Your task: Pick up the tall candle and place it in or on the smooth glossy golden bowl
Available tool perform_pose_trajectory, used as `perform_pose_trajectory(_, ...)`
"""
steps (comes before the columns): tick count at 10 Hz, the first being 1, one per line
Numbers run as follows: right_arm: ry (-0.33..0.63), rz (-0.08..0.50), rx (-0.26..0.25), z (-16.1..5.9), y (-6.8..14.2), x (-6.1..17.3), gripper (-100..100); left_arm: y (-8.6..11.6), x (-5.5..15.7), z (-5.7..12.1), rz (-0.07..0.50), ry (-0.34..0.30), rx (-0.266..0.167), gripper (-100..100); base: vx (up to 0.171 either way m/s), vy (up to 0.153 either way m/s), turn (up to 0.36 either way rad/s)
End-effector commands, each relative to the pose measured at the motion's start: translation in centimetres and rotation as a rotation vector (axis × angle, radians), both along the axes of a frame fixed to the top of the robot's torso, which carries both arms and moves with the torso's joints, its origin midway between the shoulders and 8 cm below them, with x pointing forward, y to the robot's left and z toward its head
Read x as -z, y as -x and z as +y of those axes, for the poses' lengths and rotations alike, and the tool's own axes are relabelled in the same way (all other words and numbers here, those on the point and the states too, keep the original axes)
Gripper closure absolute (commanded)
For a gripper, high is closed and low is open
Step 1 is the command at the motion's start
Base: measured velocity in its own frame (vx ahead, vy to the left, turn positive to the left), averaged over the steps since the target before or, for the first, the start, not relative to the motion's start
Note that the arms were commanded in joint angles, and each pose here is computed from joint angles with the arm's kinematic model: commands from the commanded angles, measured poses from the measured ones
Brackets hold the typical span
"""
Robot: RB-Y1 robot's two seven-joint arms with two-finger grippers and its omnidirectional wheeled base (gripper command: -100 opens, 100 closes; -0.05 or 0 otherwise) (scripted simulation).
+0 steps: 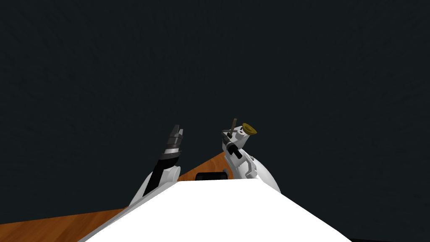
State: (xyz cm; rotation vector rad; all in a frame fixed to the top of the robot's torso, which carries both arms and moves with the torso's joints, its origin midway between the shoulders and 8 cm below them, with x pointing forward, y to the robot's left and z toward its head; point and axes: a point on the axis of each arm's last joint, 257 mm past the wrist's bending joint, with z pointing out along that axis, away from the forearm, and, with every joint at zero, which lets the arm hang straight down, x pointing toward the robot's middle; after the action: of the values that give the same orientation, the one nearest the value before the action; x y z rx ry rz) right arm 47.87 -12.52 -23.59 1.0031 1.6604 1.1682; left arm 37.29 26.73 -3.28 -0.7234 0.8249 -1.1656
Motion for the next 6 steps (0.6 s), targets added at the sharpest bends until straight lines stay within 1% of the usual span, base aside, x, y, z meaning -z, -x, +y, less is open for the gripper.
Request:
perform_pose_trajectory(1,0.000,0.000,0.000,0.0,0.0,0.0,-100,0.0,0.0,0.0,0.000,0.000,0.000,0,0.000,0.000,0.000)
perform_pose_trajectory(2,0.046,0.008,0.029,-1.7,-0.5,0.9,-100,0.0,0.0,0.0,0.000,0.000,0.000,0,-0.007,-0.011,0.025)
perform_pose_trajectory(3,0.076,0.013,0.048,-2.8,-0.8,1.3,-100,0.0,0.0,0.0,0.000,0.000,0.000,0,-0.020,-0.005,0.050)
perform_pose_trajectory(4,0.112,0.017,0.071,-4.2,-1.1,1.8,-100,0.0,0.0,0.0,0.000,0.000,0.000,0,-0.069,0.084,0.200)
perform_pose_trajectory(5,0.153,0.022,0.096,-5.8,-1.5,2.4,-100,0.0,0.0,0.0,0.000,0.000,0.000,0,-0.060,0.180,0.209)
perform_pose_trajectory(6,0.194,0.029,0.124,-7.6,-1.9,2.9,-100,0.0,0.0,0.0,0.000,0.000,0.000,0,-0.057,0.170,0.089)
